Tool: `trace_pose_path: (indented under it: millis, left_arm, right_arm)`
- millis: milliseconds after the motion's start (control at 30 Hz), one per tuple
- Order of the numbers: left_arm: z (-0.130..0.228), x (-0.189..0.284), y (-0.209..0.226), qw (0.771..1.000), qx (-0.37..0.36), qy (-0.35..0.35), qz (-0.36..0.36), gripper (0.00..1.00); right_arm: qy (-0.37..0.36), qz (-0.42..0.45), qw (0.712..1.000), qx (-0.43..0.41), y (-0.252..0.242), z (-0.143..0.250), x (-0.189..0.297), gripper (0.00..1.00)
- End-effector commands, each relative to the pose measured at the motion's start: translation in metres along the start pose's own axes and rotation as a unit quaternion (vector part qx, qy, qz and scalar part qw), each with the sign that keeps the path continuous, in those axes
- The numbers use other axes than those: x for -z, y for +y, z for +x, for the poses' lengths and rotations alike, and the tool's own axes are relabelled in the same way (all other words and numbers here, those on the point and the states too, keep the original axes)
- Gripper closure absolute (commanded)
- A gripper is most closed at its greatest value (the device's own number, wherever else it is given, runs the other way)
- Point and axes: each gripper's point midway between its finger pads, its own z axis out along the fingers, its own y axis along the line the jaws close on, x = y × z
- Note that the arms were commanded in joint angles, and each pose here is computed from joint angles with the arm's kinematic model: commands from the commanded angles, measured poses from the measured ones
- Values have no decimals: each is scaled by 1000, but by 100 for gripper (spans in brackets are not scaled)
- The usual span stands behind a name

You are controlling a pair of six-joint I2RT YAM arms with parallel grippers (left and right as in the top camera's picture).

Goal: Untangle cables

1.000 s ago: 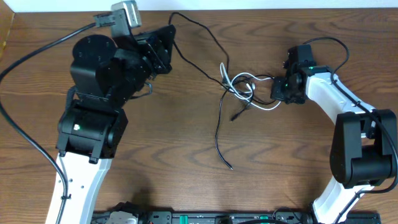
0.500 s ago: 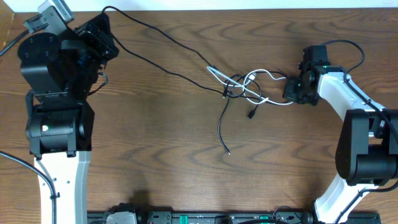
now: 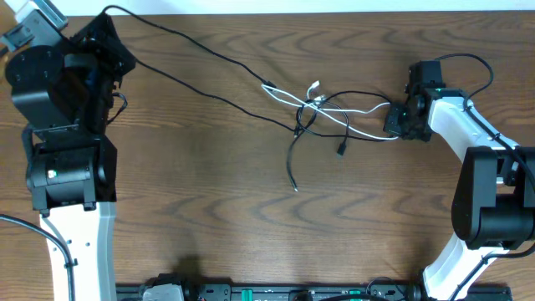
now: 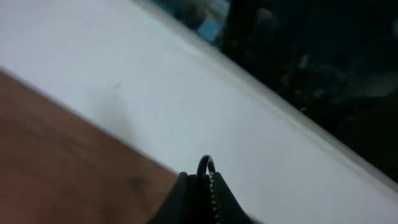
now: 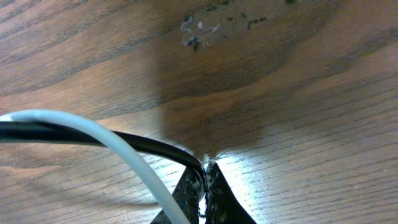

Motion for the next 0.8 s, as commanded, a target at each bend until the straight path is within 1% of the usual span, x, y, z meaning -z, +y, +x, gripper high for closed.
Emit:
trace_pose_path:
  millis: [0,67,100,200,233,267,333,367,400,433,467,500,533,567,667,733,767]
  left_arm:
    - [4,1,10,999,5,12,-32,93]
    - [30,-4,13,997,6,64,-36,93]
    - [50,-7,13,994,7,103,-33,92]
    - [104,-9,-6,977,5,211,13,92]
    - [126,-9,-19,967,-11,252,44,92]
    - [145,-8,-32,956,-30,283,72,92]
    - [163,-7,-45,946,-50,306,96,92]
    - [174,-4,-57,940,-62,317,112,92]
    - [176,-3,-61,938,-66,318,118,92]
    - [180,2,-72,935,-73,320,134,93]
    - [180,3,-76,935,-75,318,139,92]
    - [178,7,-85,934,-79,311,155,93]
    - [174,12,-96,935,-82,300,172,92]
    - [170,15,-103,935,-83,292,183,92]
    - [150,36,-133,936,-84,251,234,92]
    - [137,48,-145,936,-71,232,253,92]
    - [130,54,-148,937,-62,224,259,92]
  right_arm:
    - [0,28,1000,-8,-20,-2,-6,99]
    - [2,26,1000,7,-20,-1,-6,99]
    - [3,26,1000,14,-20,-1,-6,99]
    - [5,16,998,54,-17,0,-6,99]
    - [10,-19,995,96,-5,1,-5,89]
    - [13,-79,984,159,16,6,1,71]
    - [8,-149,966,211,41,10,14,50]
    - [-4,-205,948,245,61,11,33,36]
    - [-11,-218,942,254,66,11,39,31]
    - [-34,-245,929,274,78,8,59,23]
    - [-47,-255,923,285,84,7,70,21]
    - [-71,-270,911,304,92,4,88,15]
    - [-102,-285,894,330,102,3,112,11]
    - [-118,-293,884,344,108,3,124,7]
    - [-193,-316,844,388,138,3,178,5]
    - [-209,-334,825,404,162,11,192,7]
    - [-209,-338,821,411,168,14,192,9]
